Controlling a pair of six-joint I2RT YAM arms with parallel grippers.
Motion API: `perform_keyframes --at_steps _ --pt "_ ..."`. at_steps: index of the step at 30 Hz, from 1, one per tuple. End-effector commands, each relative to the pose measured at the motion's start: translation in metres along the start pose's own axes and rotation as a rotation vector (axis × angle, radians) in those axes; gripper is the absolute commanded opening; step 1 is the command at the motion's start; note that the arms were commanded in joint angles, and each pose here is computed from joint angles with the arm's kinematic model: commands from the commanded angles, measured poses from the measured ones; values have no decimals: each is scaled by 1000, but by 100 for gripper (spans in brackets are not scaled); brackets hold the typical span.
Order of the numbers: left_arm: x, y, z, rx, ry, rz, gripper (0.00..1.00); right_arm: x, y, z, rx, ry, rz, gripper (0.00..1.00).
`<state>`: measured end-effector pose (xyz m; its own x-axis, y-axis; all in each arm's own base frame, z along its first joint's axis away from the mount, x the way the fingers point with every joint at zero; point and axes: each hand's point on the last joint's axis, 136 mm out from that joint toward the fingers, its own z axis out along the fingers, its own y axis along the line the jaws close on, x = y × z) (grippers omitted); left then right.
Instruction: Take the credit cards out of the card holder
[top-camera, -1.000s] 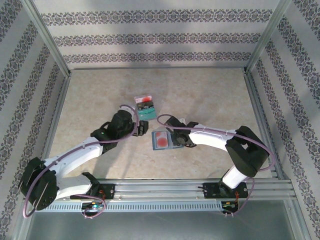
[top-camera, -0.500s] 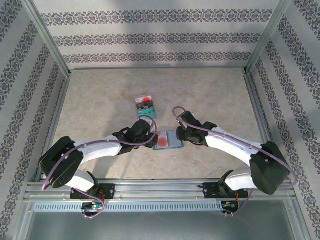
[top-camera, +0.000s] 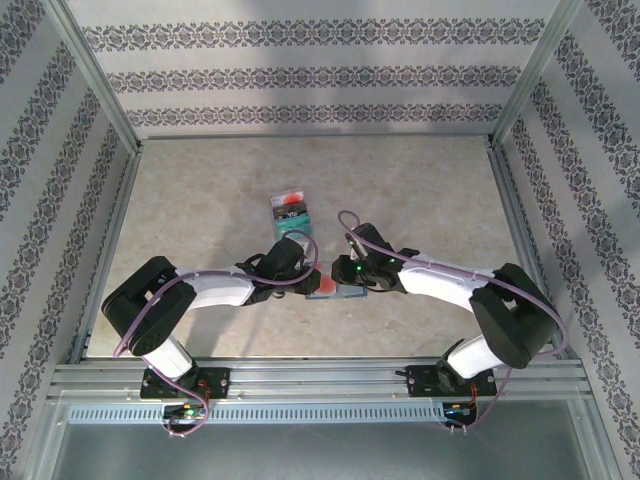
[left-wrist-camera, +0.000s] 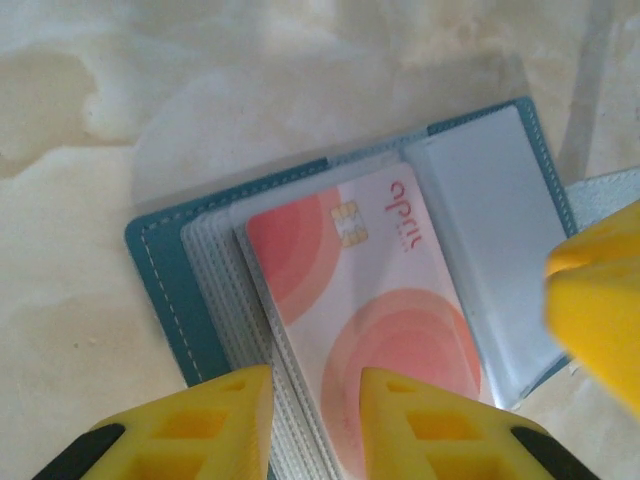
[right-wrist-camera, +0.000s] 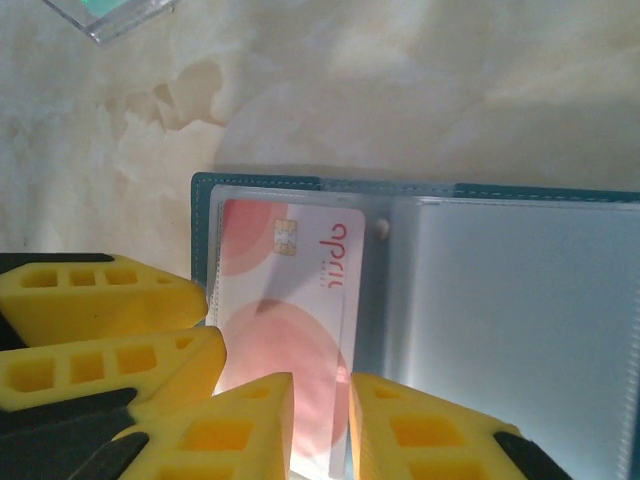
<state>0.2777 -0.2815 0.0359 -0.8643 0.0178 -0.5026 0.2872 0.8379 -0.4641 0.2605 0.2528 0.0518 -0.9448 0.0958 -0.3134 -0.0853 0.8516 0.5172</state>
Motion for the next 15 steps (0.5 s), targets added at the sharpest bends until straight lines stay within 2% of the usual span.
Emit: perform_keyframes --at_steps 1,15 --pt "-6 -2 2 35 -18 -28 27 -4 7 10 -68 12 40 21" --pt "3 4 7 17 24 -32 21 5 -15 22 -47 36 113 22"
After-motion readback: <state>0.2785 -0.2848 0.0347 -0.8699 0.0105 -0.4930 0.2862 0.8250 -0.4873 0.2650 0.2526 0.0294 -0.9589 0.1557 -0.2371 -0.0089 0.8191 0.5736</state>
